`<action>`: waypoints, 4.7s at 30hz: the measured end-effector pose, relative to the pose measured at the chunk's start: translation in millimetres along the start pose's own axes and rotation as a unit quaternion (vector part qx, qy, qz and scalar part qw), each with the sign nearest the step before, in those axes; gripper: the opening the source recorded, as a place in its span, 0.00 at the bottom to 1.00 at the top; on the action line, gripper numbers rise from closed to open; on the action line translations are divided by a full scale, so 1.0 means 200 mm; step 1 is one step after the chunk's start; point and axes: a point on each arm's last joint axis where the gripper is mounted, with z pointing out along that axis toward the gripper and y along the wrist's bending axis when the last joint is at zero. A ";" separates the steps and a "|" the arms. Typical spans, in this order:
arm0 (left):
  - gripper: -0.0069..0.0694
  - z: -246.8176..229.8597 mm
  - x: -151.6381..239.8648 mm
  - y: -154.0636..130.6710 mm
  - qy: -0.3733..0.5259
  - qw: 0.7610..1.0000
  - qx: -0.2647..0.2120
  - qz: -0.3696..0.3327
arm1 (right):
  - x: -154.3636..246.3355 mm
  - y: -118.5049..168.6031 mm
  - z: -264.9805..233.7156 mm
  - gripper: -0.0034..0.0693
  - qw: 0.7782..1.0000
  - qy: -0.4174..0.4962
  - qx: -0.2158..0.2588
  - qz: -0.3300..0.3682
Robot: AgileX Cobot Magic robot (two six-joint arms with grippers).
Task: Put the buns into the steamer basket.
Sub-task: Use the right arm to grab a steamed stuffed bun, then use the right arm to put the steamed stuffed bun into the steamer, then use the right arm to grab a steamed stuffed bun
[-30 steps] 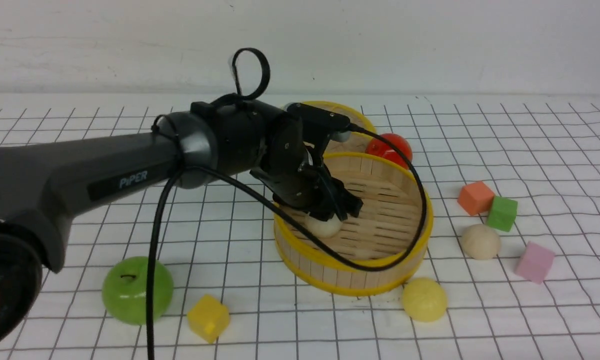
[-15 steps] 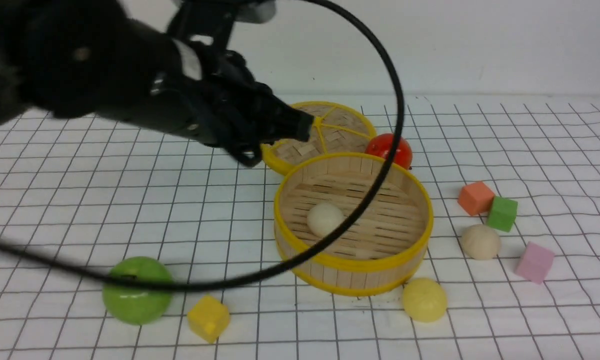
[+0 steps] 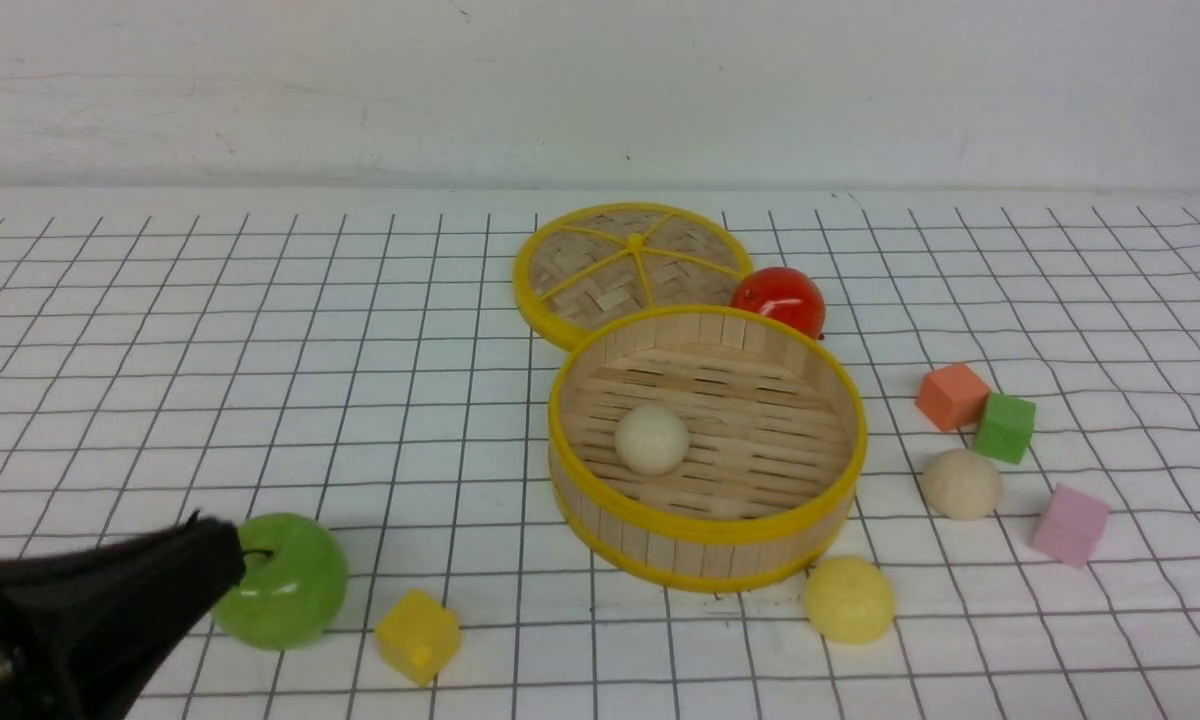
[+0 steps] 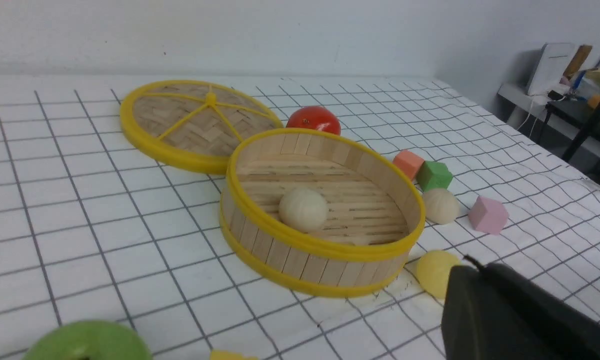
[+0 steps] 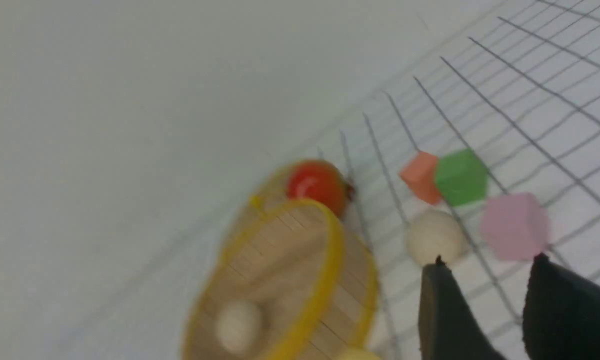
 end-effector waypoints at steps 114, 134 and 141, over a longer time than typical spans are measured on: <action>0.13 -0.06 0.08 0.02 -0.021 1.000 0.004 -0.009 | 0.18 0.66 1.60 0.61 0.761 0.518 0.146 -0.362; 0.14 -0.06 0.08 0.02 -0.029 1.000 0.005 -0.010 | 0.21 0.04 1.72 0.46 0.778 0.516 0.242 -0.264; 0.15 -0.06 0.08 0.02 -0.029 1.000 0.005 -0.010 | 0.29 -0.04 1.75 0.46 0.774 0.520 0.244 -0.265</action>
